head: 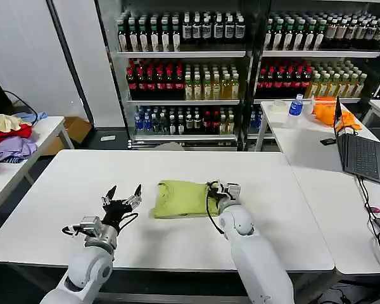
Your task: Fold and organize the clothes.
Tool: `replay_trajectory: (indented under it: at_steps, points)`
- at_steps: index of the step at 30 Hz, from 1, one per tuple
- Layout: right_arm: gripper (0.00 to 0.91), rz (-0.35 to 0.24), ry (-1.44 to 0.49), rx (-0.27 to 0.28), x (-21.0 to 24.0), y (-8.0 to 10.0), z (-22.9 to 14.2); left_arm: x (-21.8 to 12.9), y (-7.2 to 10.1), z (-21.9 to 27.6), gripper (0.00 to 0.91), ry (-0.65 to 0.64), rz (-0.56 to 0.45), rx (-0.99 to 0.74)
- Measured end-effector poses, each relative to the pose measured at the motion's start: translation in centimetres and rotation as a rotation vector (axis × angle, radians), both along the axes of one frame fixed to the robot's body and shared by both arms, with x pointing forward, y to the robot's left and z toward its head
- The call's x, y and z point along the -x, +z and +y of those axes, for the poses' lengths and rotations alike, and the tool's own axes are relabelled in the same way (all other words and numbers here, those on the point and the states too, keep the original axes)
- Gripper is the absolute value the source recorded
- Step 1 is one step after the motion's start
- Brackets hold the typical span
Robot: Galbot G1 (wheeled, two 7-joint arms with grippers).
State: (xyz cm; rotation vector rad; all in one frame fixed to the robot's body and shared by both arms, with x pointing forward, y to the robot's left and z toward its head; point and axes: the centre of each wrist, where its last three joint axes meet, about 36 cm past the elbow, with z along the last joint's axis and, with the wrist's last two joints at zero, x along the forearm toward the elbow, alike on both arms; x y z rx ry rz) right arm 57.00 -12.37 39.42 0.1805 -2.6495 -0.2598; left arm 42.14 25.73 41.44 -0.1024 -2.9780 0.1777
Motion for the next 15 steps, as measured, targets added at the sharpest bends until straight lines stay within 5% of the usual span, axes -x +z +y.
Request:
replay_trajectory:
  at_steps: [12, 13, 14, 15]
  points:
    - [0.0, -0.019, -0.02, 0.062, -1.6, 0.0, -2.2, 0.6, 0.0, 0.1, 0.907, -0.015, 0.017, 0.008]
    - [0.282, -0.023, -0.021, 0.075, -1.7, -0.1, -2.5, 0.7, 0.0, 0.0, 0.907, -0.016, 0.018, 0.009]
    - [0.675, -0.026, -0.023, 0.086, -1.8, -0.1, -2.8, 0.7, -0.1, 0.0, 0.907, -0.017, 0.02, 0.01]
    - [0.907, -0.032, -0.024, 0.097, -1.9, -0.1, -3.1, 0.8, -0.1, 0.0, 0.907, -0.017, 0.021, 0.012]
